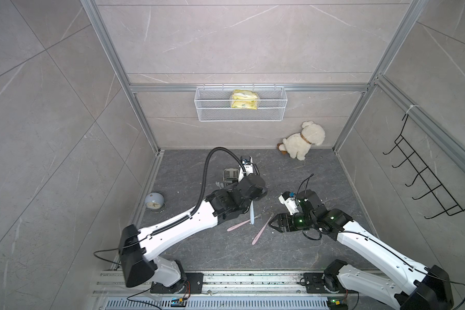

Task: Place the toothbrush into the toothbrush holder
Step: Pick up the toothbrush from the center of the board, then place the toothbrush in the toothbrush holder.

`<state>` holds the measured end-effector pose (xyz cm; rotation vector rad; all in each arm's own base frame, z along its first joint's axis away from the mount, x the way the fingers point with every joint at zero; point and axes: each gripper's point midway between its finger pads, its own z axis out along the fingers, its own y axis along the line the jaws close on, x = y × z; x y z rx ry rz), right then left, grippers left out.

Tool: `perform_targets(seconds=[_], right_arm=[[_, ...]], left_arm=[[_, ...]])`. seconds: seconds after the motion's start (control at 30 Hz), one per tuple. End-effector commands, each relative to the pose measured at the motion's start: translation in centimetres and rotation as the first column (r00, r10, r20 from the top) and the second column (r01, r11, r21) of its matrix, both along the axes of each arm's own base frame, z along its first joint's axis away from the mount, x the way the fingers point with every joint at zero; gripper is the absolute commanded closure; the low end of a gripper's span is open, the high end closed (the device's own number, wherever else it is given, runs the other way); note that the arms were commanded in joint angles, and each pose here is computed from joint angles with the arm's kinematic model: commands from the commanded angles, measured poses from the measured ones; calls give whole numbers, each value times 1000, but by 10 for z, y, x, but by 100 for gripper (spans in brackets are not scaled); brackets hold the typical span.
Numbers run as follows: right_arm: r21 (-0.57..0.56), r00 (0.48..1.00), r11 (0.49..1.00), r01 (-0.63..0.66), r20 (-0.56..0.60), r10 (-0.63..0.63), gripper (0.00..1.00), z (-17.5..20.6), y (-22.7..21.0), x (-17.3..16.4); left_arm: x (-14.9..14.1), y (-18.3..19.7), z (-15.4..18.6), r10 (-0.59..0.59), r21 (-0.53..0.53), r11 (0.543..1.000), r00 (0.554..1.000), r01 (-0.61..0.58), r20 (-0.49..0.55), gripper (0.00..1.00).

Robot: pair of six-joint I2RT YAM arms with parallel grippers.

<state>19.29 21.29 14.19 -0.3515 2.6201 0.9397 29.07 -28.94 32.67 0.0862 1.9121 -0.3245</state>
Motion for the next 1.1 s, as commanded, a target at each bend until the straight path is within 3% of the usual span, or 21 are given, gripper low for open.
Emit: perform_targets(seconds=[0.0,0.03,0.1,0.23,0.6,1.07], right_arm=[[34,1000,999,-11,-4,11,22,-3,9,2],[35,1000,999,-11,-7,11,22,-4,9,3],[35,1000,999,-11,-14,11,22,-6,10,3],[25,1000,1000,-14,-25,14,22,-12,9,0],[3,998,1000,-21,-63,21,22,-34,11,1],[-26,996,999,-31,-80,29,22,-49,14,6]], left_arm=[[10,54,36,200,43,974,929,-224,312,100],[9,64,40,239,-34,969,894,-244,379,100],[11,86,35,321,-159,947,850,-279,418,100],[28,102,27,383,-237,921,826,-308,413,100],[49,93,25,367,-211,929,828,-303,424,100],[88,74,-3,345,-132,938,816,-321,464,100]])
